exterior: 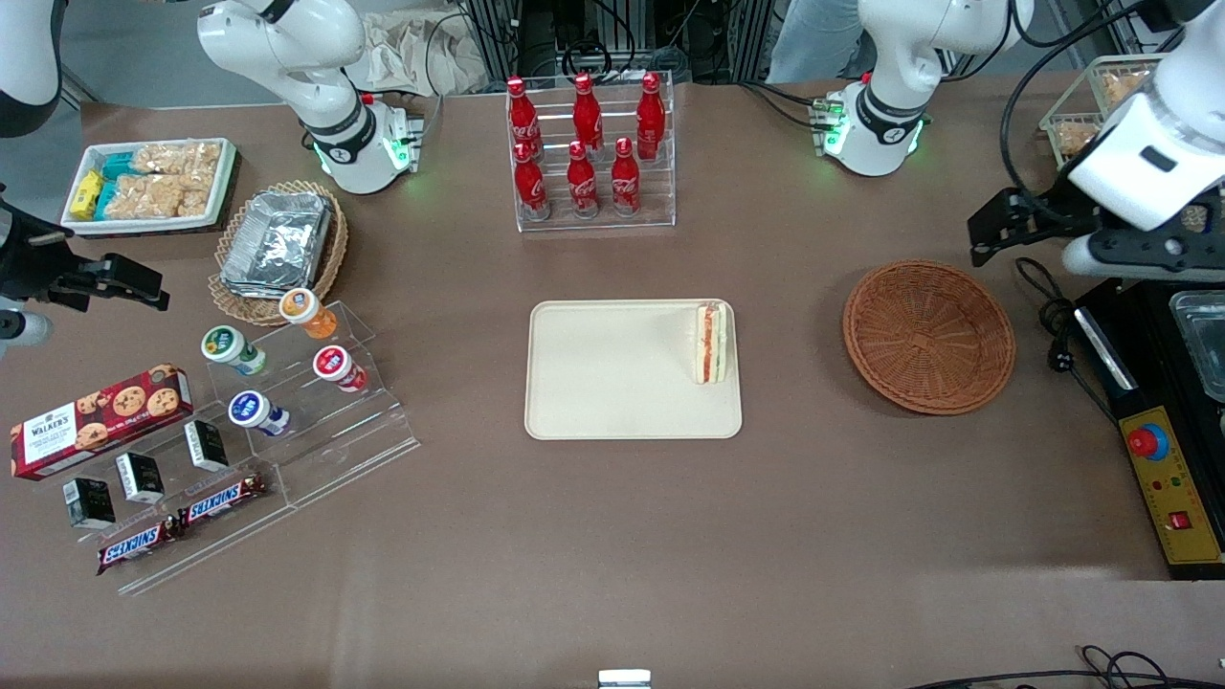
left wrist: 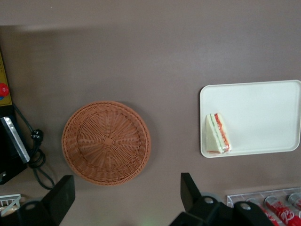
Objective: Place sandwich from basket to tray
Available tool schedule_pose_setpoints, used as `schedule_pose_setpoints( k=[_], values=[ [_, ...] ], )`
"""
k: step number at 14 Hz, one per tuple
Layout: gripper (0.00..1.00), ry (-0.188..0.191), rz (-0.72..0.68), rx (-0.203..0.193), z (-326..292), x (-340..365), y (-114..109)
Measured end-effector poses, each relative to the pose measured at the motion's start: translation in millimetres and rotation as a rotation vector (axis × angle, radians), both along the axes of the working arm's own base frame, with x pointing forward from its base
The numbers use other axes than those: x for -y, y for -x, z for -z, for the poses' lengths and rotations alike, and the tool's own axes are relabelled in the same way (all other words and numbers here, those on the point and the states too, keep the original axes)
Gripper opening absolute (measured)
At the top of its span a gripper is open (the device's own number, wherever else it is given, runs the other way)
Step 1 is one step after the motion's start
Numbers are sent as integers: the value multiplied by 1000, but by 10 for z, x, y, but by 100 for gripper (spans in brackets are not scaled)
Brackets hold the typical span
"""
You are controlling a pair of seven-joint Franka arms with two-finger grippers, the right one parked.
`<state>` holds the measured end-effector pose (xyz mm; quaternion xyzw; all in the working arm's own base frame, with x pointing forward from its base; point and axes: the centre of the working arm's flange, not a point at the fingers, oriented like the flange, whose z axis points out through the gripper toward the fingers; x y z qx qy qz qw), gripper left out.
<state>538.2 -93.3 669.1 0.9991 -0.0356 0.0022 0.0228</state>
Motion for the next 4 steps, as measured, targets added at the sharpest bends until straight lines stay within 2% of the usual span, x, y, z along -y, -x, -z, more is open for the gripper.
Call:
schedule_pose_setpoints(
  k=[4],
  values=[
    [100,-3,2,-4,-18,-66,166]
  ],
)
